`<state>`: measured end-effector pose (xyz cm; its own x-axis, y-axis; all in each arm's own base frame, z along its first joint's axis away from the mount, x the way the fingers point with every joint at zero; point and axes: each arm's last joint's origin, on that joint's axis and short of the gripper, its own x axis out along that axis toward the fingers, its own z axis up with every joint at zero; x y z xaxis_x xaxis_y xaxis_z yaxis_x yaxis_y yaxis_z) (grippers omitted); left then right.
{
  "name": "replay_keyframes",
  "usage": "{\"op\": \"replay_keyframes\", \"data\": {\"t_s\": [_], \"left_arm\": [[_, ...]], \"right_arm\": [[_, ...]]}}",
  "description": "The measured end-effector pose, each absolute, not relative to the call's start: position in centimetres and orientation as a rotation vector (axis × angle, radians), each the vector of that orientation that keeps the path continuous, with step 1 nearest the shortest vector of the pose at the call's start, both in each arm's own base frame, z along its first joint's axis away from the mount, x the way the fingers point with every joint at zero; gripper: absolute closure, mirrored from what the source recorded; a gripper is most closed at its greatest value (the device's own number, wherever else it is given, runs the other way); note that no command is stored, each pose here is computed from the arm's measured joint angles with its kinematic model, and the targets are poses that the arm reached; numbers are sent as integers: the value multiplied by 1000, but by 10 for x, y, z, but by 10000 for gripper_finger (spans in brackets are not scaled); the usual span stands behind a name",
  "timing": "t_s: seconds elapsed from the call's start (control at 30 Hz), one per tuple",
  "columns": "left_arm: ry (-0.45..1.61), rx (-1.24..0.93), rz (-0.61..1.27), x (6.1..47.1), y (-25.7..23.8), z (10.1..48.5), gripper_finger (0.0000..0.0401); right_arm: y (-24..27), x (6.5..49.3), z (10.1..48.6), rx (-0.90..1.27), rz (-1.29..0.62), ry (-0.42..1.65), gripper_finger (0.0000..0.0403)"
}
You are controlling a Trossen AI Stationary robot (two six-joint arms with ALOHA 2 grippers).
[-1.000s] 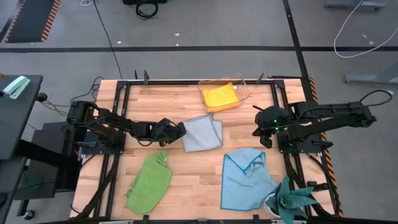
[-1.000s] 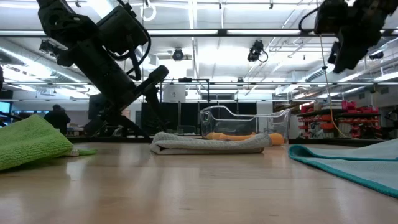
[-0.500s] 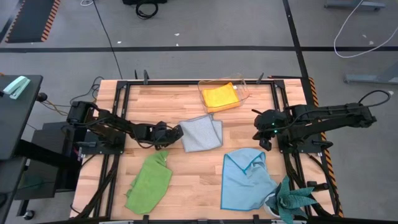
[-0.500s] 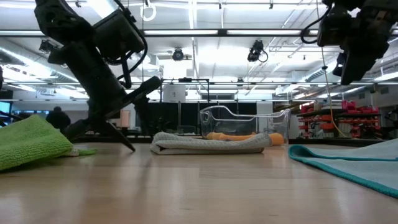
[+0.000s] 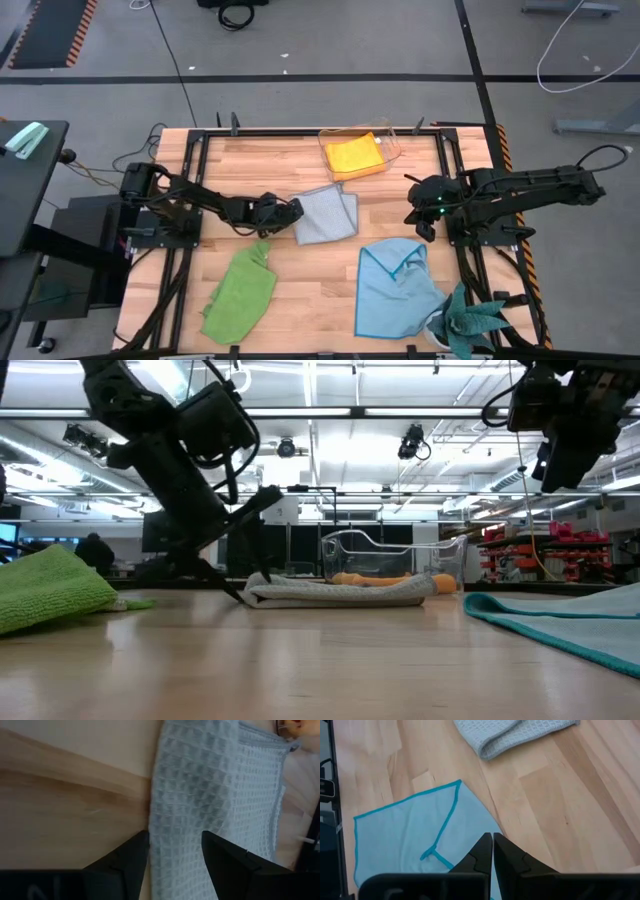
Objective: Fold microfiber towels
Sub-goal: Put the gray microfiber cloth into the transparent bin
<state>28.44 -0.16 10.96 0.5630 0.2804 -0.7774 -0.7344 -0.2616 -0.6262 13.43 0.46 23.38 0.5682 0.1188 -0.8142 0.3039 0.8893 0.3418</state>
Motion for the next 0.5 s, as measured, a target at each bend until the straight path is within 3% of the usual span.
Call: {"op": "replay_keyframes", "data": {"t_s": [0.5], "left_arm": [[377,-1550,971,316,3,97,218]], "right_arm": [[5,135,234,492,-116,958,381]]}}
